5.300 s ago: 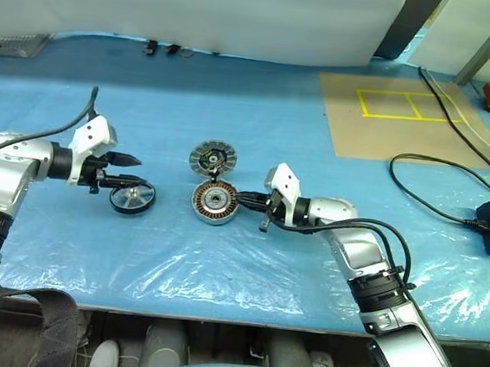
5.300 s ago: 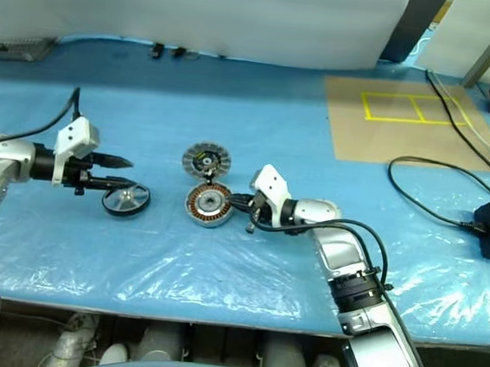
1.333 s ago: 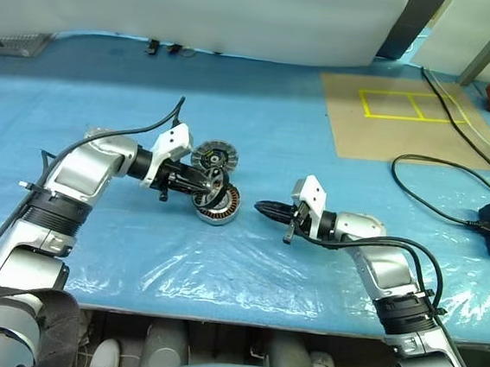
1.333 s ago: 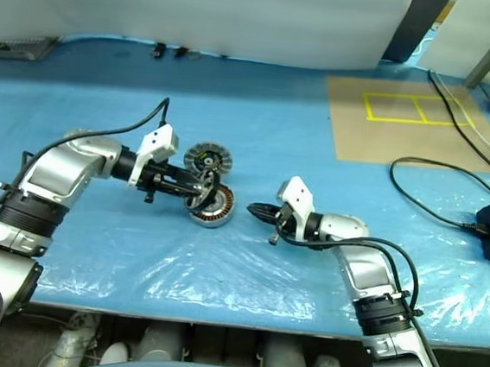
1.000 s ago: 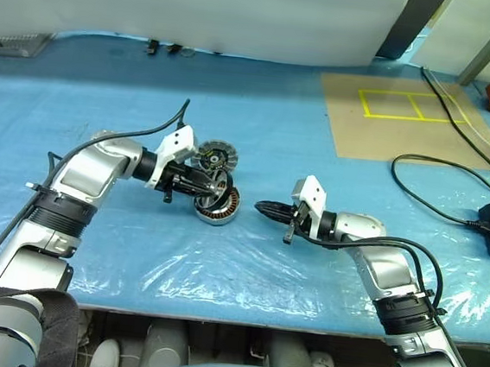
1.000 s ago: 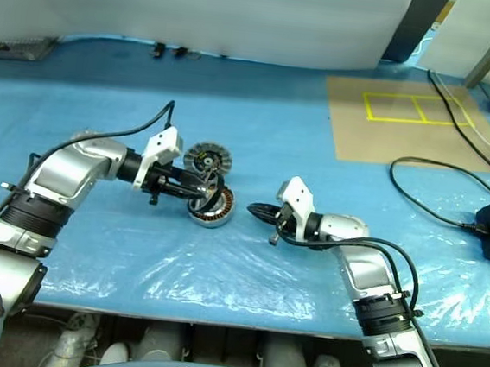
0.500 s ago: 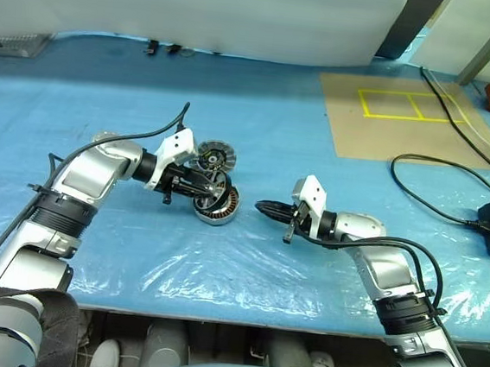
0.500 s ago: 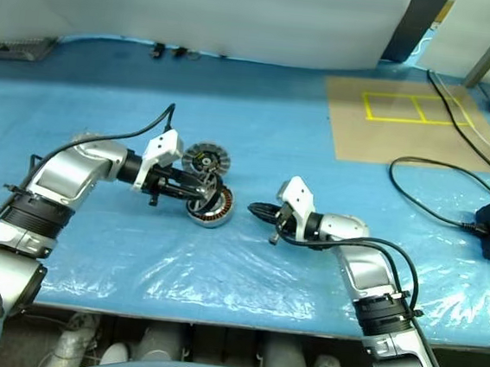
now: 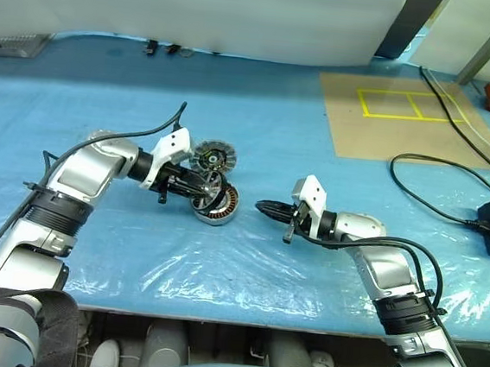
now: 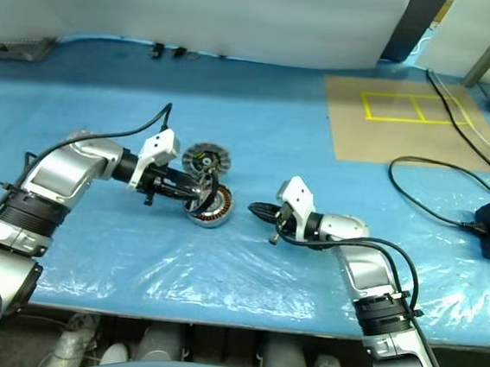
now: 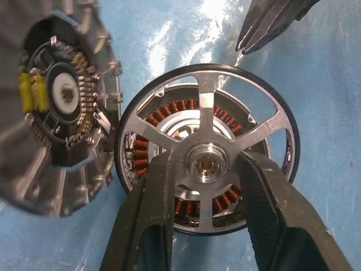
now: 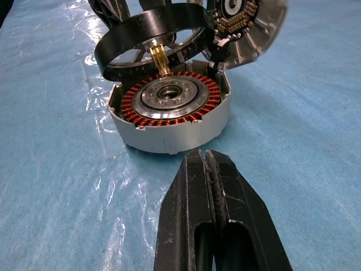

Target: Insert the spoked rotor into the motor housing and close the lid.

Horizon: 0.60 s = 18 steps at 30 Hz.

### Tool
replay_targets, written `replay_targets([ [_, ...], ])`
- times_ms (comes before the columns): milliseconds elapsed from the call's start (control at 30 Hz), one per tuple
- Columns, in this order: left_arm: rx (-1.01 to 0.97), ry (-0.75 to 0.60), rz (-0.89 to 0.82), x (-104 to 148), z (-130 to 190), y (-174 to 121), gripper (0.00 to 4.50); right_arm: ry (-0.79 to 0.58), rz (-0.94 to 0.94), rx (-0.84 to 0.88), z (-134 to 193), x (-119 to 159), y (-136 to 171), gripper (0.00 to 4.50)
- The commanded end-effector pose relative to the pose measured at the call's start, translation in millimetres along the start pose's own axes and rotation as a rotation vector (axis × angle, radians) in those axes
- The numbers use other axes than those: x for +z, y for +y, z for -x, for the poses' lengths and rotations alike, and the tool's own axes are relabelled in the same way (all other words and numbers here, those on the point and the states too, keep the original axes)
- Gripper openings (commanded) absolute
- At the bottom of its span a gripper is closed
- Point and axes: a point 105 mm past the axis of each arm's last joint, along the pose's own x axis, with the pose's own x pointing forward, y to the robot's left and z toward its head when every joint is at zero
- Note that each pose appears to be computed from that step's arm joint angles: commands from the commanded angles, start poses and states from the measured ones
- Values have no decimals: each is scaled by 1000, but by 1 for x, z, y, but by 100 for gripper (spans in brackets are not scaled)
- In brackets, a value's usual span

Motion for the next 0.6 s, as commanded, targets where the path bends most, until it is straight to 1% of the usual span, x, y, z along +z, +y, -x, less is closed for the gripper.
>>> replay_targets([
  [33,-8,11,-14,4,6,-3,130,-27,32,4,-1,8,0,0],
  [333,-9,23,-10,1,4,-3,130,-24,36,1,0,8,0,0],
  [400,5,11,-12,3,3,-1,201,-22,38,0,0,8,0,0],
  [433,18,10,-20,5,3,1,223,-22,39,0,0,7,0,0],
  [533,58,-27,-39,14,5,7,319,-19,38,1,0,6,0,0],
  [600,55,-54,-36,20,9,6,319,-15,38,3,-1,5,1,0],
])
